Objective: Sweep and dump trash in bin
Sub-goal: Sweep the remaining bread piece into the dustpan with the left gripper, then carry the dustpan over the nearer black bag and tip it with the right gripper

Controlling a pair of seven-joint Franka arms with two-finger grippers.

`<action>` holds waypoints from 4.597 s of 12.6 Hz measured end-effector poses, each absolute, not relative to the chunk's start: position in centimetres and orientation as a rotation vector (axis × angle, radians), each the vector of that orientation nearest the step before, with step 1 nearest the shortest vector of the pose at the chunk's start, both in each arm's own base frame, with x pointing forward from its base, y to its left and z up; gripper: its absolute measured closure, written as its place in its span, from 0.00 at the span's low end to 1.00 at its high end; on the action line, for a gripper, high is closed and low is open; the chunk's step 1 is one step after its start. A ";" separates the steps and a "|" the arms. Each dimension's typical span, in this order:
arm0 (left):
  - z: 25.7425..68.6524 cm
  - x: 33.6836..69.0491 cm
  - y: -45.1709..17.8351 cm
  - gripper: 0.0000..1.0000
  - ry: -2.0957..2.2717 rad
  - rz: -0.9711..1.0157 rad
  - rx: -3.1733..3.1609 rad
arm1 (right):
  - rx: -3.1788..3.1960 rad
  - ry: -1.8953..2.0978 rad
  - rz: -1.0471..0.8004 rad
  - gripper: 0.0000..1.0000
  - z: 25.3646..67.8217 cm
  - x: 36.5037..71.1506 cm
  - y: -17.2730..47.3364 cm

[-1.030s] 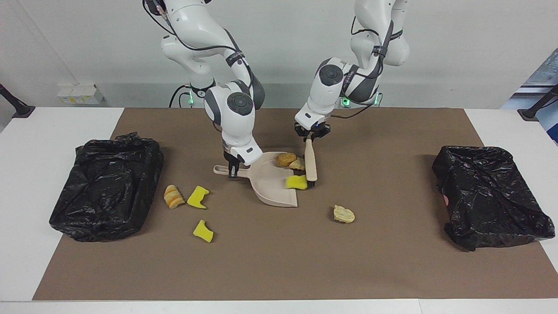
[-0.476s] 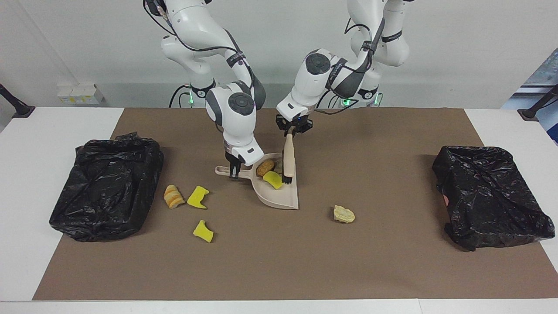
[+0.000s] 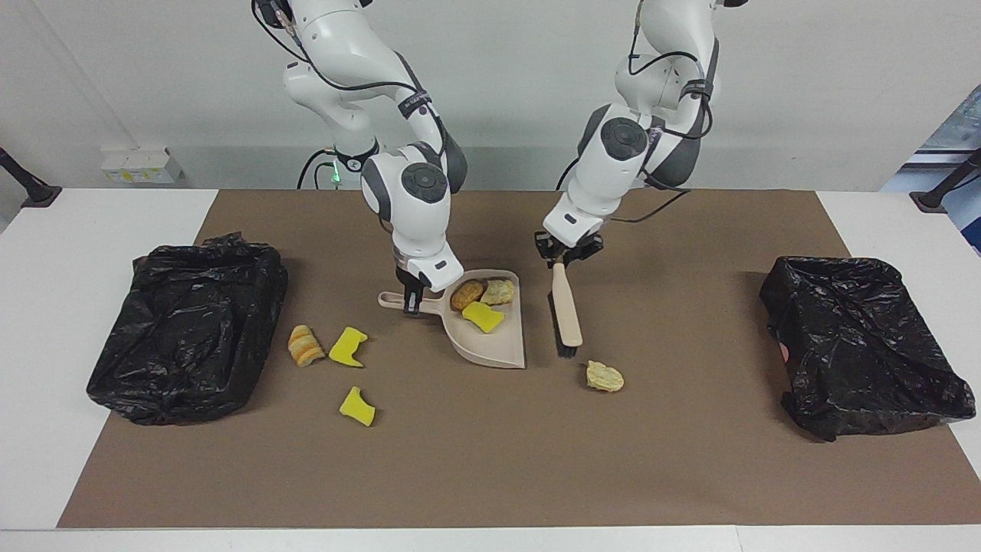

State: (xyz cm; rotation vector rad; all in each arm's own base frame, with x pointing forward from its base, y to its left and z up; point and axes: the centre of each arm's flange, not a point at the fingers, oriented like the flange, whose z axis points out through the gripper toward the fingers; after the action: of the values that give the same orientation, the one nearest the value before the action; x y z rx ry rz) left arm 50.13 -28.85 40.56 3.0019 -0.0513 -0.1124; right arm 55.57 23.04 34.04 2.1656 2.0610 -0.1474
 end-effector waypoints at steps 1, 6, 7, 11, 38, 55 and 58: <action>40.6 52.2 -26.2 0.74 -0.078 -0.111 3.019 | 2.166 2.061 -0.147 0.68 34.0 55.6 23.0; 38.2 59.2 -15.7 0.74 -0.223 -0.143 3.112 | 2.179 2.047 -0.164 0.68 34.0 55.5 23.0; 37.6 59.7 -14.2 0.74 -0.250 -0.156 3.113 | 2.189 2.037 -0.170 0.68 34.0 55.5 23.0; 36.5 59.6 -14.1 0.74 -0.361 -0.192 3.094 | 2.194 2.013 -0.181 0.68 34.1 55.3 23.3; 43.5 33.6 -33.8 0.74 -0.202 -0.431 3.167 | 2.066 2.137 -0.256 0.68 43.3 60.7 8.8; 35.0 17.2 -38.5 0.74 -0.012 -0.245 3.150 | 1.809 1.984 -0.572 0.68 52.2 57.7 -28.3; 34.8 16.9 -38.4 0.74 -0.029 -0.257 3.151 | 1.739 1.786 -0.704 0.68 50.7 56.8 -25.2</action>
State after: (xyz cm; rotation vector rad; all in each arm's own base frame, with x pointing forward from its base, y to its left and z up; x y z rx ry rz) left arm 16.92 -38.42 34.78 3.1507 -0.0290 -0.2572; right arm 56.78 -25.19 50.69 1.7385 1.7860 -0.7037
